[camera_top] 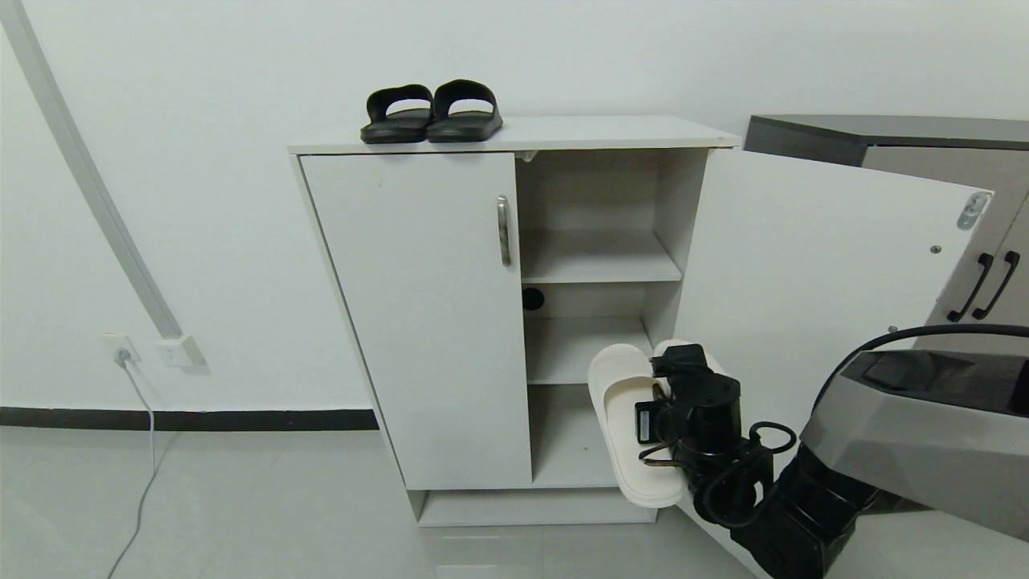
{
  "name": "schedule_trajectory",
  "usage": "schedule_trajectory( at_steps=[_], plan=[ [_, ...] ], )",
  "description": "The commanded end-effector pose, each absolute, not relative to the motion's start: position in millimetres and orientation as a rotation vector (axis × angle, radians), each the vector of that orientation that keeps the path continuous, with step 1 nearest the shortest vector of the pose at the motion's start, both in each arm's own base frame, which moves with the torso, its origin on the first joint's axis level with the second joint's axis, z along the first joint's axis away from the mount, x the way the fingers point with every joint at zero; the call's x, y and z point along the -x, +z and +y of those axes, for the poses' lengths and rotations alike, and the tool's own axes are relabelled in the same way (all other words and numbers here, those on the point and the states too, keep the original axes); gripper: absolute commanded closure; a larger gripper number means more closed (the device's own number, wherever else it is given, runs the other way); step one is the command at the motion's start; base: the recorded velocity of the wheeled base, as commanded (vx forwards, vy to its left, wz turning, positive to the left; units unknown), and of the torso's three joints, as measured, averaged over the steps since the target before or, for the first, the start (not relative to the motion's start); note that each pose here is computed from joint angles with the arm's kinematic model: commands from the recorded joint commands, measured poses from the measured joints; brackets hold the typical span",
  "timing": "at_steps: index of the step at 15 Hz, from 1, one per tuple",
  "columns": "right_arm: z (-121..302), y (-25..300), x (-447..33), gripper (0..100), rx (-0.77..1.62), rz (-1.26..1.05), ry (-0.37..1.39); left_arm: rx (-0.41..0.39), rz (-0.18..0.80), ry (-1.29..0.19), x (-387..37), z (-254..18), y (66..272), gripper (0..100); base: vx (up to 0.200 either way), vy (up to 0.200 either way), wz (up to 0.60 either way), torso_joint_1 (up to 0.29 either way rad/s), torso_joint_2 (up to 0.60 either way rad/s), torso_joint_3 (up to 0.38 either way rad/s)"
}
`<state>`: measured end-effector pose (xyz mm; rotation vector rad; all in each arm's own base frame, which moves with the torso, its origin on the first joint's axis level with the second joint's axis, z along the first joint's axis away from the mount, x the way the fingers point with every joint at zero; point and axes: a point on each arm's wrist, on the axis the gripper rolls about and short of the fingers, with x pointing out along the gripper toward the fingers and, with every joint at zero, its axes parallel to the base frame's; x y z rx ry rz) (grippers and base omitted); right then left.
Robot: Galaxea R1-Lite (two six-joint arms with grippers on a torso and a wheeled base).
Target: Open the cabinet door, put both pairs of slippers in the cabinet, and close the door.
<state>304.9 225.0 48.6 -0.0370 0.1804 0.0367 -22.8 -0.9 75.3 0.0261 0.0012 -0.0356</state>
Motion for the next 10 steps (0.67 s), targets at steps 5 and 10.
schedule_trajectory(
  at_steps=[5,10],
  plan=[
    [282,14,-310,100,0.034,0.173,0.122,-0.026,0.003,-0.035,23,-1,75,100,0.000,0.000,0.00,0.000,0.00,0.000],
    [286,6,-321,100,0.005,0.169,0.111,-0.026,0.003,-0.035,23,-1,75,100,0.000,0.000,0.00,0.000,0.00,0.000]
  ],
)
